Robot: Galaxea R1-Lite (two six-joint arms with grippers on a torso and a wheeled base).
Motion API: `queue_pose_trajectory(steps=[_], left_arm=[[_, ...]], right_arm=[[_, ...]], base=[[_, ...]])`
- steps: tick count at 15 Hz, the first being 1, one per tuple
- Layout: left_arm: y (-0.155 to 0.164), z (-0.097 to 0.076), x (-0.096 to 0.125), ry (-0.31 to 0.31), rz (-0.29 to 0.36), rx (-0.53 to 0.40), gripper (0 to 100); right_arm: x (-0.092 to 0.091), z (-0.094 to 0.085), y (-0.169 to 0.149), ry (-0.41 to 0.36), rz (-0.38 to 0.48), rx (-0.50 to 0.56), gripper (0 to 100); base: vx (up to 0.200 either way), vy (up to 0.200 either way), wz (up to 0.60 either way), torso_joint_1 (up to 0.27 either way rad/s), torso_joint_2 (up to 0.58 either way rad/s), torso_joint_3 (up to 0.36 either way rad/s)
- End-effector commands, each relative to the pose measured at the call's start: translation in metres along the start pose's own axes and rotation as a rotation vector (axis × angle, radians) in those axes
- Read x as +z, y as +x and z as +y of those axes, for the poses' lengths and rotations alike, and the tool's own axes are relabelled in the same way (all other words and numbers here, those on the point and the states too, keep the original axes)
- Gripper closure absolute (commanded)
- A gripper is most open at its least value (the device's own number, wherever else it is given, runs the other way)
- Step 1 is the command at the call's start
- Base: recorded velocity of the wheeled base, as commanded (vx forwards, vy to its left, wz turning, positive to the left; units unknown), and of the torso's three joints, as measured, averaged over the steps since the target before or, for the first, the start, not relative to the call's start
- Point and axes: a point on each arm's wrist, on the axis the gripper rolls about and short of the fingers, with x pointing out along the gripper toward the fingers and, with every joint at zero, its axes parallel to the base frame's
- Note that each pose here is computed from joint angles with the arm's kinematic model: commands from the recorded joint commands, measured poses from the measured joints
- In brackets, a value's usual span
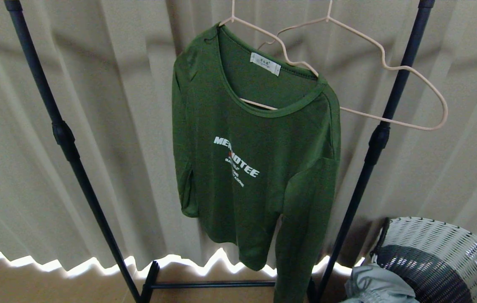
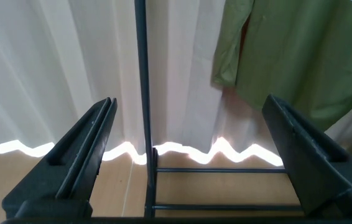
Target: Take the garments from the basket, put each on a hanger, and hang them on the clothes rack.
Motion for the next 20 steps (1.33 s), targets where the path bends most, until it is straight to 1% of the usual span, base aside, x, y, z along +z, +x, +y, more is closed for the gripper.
queue_pose_trajectory(steps=[1,2,3,4,7,11,13,15,17,20], left_arm=[[0.0,0.0,0.0,0.0,0.001,0.001,0],[0.0,0.0,0.0,0.0,0.001,0.001,0],[0.0,0.0,0.0,0.0,0.001,0.001,0],[0.0,0.0,0.0,-0.003,0.0,0.002,0],[0.0,0.0,0.0,-0.004,-0.002,0.002,0],[0.0,0.0,0.0,-0.006,-0.002,0.002,0],[0.0,0.0,0.0,-0.006,-0.002,0.002,0],[0.0,0.0,0.0,-0.006,-0.002,0.002,0],[0.0,0.0,0.0,-0.007,-0.002,0.002,0],[0.0,0.0,0.0,-0.007,-0.002,0.004,0]], right_arm=[[-0.001,0.012,0.041,-0.098,0.247,0.094,0],[-0.002,0.017,0.054,-0.128,0.312,0.124,0],[-0.003,0.019,0.058,-0.137,0.332,0.131,0],[-0.005,0.025,0.071,-0.161,0.365,0.153,0],[-0.011,0.033,0.095,-0.189,0.394,0.17,0],[-0.015,0.037,0.122,-0.199,0.436,0.142,0],[-0.014,0.039,0.129,-0.197,0.427,0.138,0],[-0.013,0.04,0.137,-0.194,0.398,0.125,0],[-0.015,0.039,0.142,-0.201,0.413,0.071,0],[-0.01,0.039,0.147,-0.192,0.367,0.049,0]], base=[[0.0,0.0,0.0,0.0,0.0,0.0],[0.0,0.0,0.0,0.0,0.0,0.0],[0.0,0.0,0.0,0.0,0.0,0.0],[0.0,0.0,0.0,0.0,0.0,0.0],[0.0,0.0,0.0,0.0,0.0,0.0],[0.0,0.0,0.0,0.0,0.0,0.0],[0.0,0.0,0.0,0.0,0.0,0.0],[0.0,0.0,0.0,0.0,0.0,0.0],[0.0,0.0,0.0,0.0,0.0,0.0],[0.0,0.0,0.0,0.0,0.0,0.0]])
